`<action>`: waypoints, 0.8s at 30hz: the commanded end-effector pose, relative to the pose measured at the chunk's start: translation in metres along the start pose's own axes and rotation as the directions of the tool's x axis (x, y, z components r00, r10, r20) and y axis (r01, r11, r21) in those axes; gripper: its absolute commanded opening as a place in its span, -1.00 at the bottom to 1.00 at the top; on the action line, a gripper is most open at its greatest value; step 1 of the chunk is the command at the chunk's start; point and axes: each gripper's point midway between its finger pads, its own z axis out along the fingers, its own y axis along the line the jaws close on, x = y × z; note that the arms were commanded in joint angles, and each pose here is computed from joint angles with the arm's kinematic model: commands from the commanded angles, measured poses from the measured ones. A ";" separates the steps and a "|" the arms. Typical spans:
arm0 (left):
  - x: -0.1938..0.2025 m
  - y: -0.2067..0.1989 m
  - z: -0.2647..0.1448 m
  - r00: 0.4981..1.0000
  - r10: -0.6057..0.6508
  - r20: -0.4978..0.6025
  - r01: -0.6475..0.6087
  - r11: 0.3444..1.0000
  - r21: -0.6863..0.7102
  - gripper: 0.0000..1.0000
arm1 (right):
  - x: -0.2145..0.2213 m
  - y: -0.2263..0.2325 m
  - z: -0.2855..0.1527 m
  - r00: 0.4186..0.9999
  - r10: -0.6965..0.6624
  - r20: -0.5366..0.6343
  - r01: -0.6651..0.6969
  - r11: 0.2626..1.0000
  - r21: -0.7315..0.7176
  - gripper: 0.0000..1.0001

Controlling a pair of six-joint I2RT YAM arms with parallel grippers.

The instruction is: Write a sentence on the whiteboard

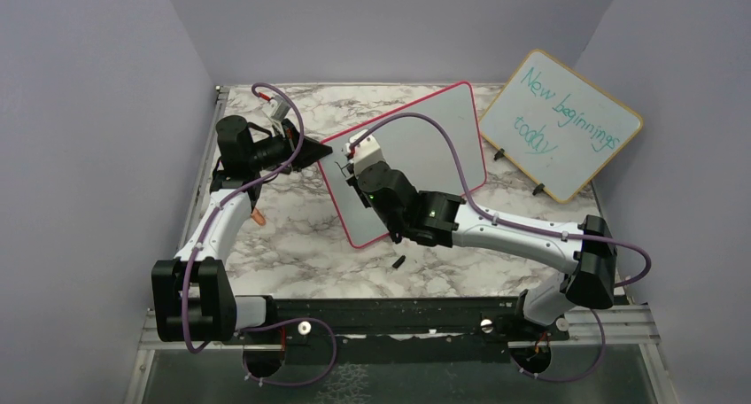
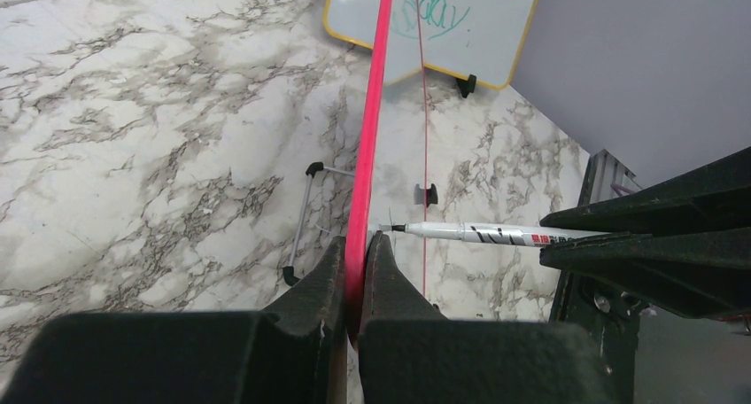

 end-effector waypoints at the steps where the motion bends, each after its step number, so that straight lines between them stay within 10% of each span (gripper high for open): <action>1: 0.037 0.010 0.004 0.996 0.017 -0.084 -0.018 1.000 -0.015 -1.00 | 0.006 0.001 0.001 0.999 0.001 -0.048 -0.001 1.000 -0.012 -0.98; 24: 0.037 0.010 0.004 0.996 0.019 -0.083 -0.020 1.000 -0.018 -1.00 | 0.033 0.001 -0.005 0.991 -0.004 -0.135 0.002 1.000 -0.021 -0.99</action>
